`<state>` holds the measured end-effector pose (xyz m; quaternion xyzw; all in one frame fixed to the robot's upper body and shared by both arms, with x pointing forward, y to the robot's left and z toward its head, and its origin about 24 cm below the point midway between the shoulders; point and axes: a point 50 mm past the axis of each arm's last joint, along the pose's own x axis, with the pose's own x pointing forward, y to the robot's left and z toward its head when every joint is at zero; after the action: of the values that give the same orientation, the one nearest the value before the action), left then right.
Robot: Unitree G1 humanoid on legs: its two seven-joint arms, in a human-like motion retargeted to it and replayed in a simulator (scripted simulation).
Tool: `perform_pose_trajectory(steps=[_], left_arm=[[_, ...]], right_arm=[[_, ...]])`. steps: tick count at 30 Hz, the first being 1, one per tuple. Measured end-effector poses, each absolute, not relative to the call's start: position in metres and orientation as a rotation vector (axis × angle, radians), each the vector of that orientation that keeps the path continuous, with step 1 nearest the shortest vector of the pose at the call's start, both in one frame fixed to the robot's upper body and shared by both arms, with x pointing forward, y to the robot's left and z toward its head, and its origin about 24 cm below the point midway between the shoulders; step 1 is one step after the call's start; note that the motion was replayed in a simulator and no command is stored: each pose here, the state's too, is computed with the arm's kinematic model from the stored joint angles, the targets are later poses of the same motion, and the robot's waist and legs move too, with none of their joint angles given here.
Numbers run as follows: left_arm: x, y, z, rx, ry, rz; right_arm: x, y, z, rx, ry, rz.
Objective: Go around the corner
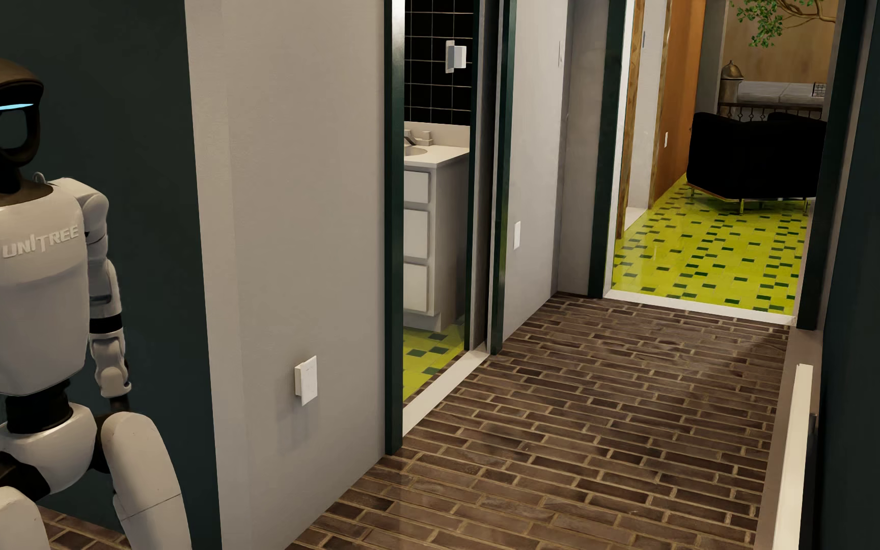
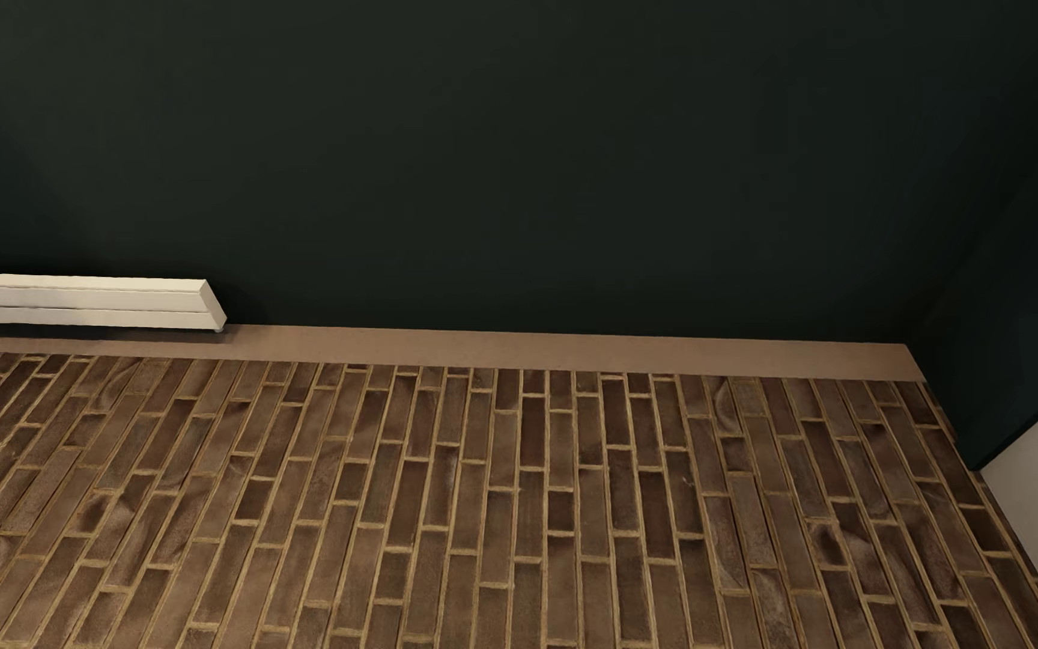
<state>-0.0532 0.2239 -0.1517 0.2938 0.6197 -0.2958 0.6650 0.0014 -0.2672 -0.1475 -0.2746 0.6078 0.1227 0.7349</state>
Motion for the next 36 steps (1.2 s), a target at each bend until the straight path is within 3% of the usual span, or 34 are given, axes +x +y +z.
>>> perform_pose_trajectory(steps=[5, 7, 9, 12, 15, 17, 20, 23, 26, 28, 30, 33, 36], left_arm=[[-0.068, 0.182, -0.154, 0.543, 1.378, -0.726], [-0.079, 0.176, -0.153, 0.531, 1.398, -0.752], [-0.081, 0.184, -0.155, 0.575, 1.425, -0.772], [-0.034, 0.203, -0.158, 0.643, 1.334, -0.695], [0.047, 0.218, -0.147, 0.608, 1.123, -0.470], [0.093, 0.222, -0.129, 0.574, 0.962, -0.367], [0.119, 0.211, -0.124, 0.583, 0.888, -0.391], [0.086, 0.205, -0.140, 0.604, 0.998, -0.474], [-0.001, 0.199, -0.160, 0.679, 1.249, -0.703], [-0.066, 0.192, -0.161, 0.704, 1.400, -0.877], [-0.097, 0.192, -0.155, 0.713, 1.456, -0.975], [-0.068, 0.206, -0.156, 0.696, 1.415, -0.826], [-0.022, 0.216, -0.154, 0.588, 1.310, -0.546]], right_arm=[[0.018, -0.271, -0.144, -0.592, 1.277, 0.227], [0.006, -0.262, -0.145, -0.552, 1.292, 0.228], [-0.019, -0.247, -0.152, -0.540, 1.366, 0.303], [-0.054, -0.230, -0.156, -0.565, 1.462, 0.453], [-0.087, -0.222, -0.155, -0.585, 1.550, 0.559], [-0.089, -0.221, -0.154, -0.582, 1.554, 0.563], [-0.076, -0.233, -0.154, -0.586, 1.528, 0.495], [-0.047, -0.250, -0.153, -0.598, 1.464, 0.391], [-0.025, -0.266, -0.147, -0.566, 1.396, 0.249], [-0.025, -0.275, -0.145, -0.588, 1.409, 0.232], [-0.030, -0.273, -0.146, -0.607, 1.433, 0.271], [-0.023, -0.256, -0.152, -0.602, 1.408, 0.339], [-0.004, -0.243, -0.154, -0.555, 1.332, 0.321]])
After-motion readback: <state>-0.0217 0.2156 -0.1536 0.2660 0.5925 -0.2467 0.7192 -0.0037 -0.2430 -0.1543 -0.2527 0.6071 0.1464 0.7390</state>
